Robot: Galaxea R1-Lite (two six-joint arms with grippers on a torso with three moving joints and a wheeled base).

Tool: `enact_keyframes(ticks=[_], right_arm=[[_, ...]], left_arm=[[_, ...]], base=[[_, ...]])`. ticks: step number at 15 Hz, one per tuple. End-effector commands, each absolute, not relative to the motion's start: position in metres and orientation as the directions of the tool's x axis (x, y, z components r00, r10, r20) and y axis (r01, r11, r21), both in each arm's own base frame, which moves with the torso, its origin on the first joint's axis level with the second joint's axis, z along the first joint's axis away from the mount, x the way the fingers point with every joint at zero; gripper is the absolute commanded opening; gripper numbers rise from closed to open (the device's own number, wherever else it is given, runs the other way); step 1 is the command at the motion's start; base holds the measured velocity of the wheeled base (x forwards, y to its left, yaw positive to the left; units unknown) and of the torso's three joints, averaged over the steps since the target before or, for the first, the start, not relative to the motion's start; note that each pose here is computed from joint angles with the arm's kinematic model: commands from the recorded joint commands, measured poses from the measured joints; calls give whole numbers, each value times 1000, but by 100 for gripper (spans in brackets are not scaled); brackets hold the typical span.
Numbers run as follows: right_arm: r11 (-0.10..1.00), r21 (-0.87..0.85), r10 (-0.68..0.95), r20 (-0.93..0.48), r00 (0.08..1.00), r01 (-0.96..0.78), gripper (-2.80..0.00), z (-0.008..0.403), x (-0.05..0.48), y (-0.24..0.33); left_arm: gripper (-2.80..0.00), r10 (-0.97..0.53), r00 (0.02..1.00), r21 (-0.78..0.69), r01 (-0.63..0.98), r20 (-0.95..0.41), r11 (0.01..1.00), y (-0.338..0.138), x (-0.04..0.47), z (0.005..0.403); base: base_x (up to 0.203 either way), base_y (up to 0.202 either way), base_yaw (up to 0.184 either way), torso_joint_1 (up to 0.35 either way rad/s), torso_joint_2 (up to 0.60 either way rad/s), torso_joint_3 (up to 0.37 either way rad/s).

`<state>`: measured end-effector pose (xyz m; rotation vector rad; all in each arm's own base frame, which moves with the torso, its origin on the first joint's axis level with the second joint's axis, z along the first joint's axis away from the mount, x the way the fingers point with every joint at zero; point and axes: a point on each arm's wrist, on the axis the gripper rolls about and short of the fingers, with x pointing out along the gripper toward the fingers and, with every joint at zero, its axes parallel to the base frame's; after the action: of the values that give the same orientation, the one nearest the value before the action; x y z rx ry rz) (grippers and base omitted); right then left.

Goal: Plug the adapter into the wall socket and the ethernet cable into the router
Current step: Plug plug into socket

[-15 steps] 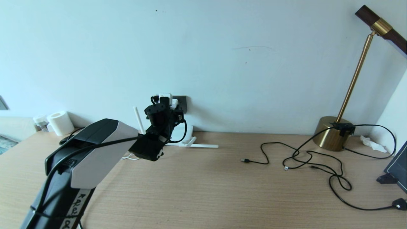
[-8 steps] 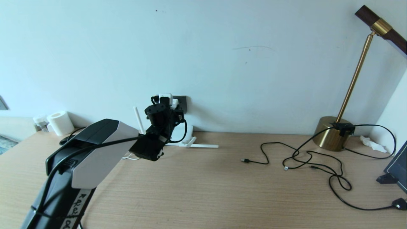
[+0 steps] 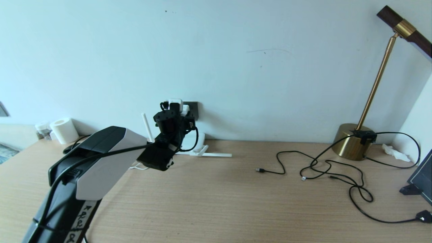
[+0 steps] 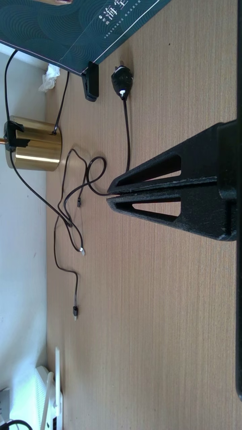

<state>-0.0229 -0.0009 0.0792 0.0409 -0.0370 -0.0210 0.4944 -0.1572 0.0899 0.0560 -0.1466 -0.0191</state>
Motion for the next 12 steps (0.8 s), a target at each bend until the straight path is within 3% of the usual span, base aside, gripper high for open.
enact_keyframes(ticks=[1, 12], right_arm=[[999, 41, -21, 26, 999, 20, -280, 76, -22, -1], [999, 41, -21, 26, 999, 20, -280, 76, -22, -1]], left_arm=[[-280, -21, 989, 57, 13, 148, 998, -157, 494, 89], [-280, 13, 990, 31, -17, 141, 999, -163, 496, 91]], base=[[0, 0, 0, 0, 0, 0], [0, 0, 0, 0, 0, 0]])
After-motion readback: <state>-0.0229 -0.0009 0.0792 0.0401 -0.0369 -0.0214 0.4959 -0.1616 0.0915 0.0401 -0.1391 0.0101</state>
